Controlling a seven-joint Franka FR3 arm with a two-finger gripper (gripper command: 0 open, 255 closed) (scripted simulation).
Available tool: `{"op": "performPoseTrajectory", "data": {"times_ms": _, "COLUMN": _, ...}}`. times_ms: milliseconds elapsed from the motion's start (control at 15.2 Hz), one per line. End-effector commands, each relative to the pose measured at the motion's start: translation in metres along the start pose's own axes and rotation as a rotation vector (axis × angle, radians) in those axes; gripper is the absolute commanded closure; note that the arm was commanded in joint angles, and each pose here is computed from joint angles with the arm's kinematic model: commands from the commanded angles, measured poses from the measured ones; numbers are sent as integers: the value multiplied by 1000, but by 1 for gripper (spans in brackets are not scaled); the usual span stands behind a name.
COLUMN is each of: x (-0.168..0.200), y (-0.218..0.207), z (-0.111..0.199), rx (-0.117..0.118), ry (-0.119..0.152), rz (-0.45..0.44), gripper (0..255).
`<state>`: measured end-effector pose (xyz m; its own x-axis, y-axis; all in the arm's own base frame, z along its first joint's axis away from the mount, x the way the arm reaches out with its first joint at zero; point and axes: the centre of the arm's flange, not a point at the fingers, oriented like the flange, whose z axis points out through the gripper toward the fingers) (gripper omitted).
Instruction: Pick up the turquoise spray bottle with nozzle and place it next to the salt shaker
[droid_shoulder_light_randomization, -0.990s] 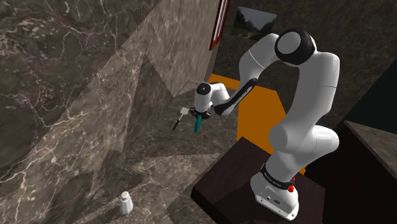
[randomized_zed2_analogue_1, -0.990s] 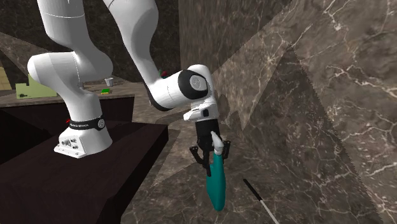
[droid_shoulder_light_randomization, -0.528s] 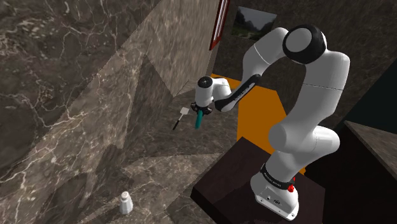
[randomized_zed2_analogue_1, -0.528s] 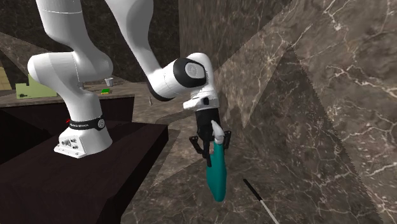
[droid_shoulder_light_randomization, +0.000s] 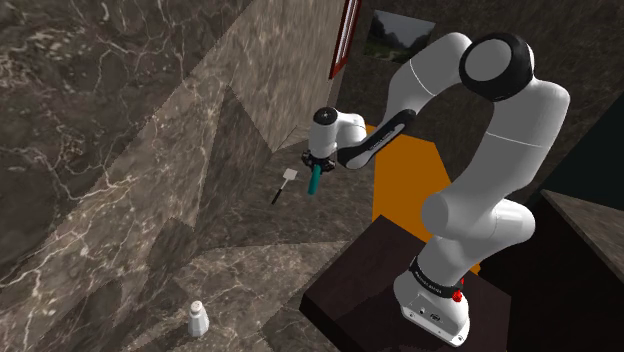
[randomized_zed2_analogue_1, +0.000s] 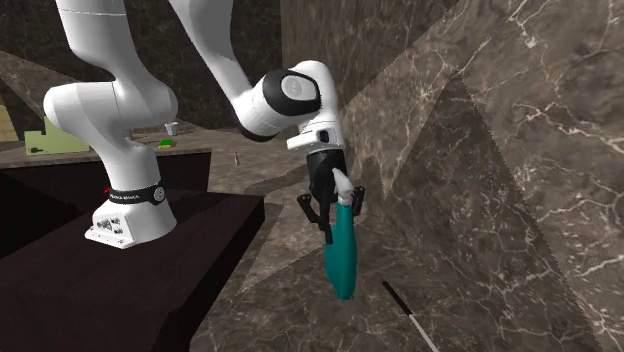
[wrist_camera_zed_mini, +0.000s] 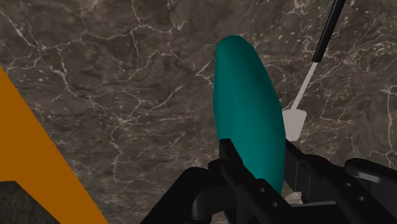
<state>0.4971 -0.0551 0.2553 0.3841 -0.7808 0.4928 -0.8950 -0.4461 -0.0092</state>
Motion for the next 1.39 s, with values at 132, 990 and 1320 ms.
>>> {"op": "performPoseTrajectory", "data": {"times_ms": 132, "x": 11, "y": -1, "z": -19, "rx": 0, "ry": 0, "rz": 0, "gripper": 255}}
{"op": "performPoseTrajectory", "data": {"times_ms": 990, "x": 45, "y": -1, "z": -78, "rx": 0, "ry": 0, "rz": 0, "gripper": 255}}
{"op": "performPoseTrajectory", "data": {"times_ms": 1320, "x": 58, "y": -1, "z": -101, "rx": 0, "ry": 0, "rz": 0, "gripper": 255}}
